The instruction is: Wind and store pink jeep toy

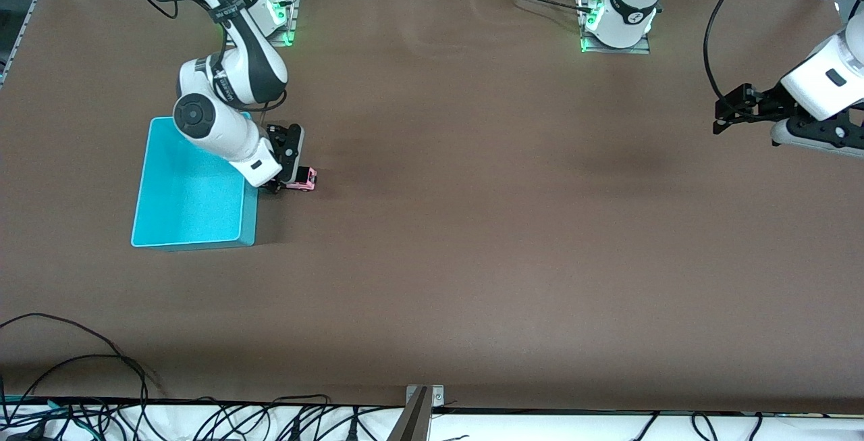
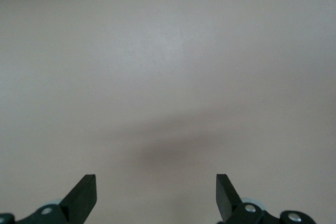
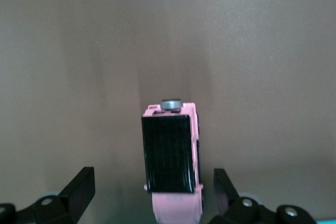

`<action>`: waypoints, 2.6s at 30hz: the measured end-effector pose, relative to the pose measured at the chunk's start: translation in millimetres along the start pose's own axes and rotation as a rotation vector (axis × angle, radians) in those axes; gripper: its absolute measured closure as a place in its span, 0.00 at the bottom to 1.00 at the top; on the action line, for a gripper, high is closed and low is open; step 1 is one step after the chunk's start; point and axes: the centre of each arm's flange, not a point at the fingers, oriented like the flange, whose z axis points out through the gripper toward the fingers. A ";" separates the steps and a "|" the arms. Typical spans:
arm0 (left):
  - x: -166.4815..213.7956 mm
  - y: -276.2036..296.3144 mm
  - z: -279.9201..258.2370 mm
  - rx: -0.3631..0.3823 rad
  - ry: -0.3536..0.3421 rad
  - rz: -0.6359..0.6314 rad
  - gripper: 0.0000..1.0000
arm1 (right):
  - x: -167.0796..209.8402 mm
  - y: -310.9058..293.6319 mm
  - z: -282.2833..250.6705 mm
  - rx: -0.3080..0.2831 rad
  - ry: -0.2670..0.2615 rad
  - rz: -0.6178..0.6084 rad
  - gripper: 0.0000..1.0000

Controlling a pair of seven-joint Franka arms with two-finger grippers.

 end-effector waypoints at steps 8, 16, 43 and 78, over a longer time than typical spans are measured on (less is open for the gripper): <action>-0.2 -6.5 -11.6 0.004 0.023 -0.012 0.00 | -1.5 -3.4 25.3 -0.037 0.016 -0.012 0.00; -3.5 -24.9 -14.4 0.005 0.029 -0.046 0.00 | -3.0 1.0 51.9 -0.055 0.027 -0.067 0.12; -1.2 -25.6 -26.9 0.010 0.056 -0.047 0.00 | 20.9 39.2 -36.4 0.014 0.013 -0.121 0.45; -1.1 -26.0 -30.6 0.011 0.063 -0.048 0.00 | -184.0 61.7 -83.2 0.288 0.042 -0.186 0.45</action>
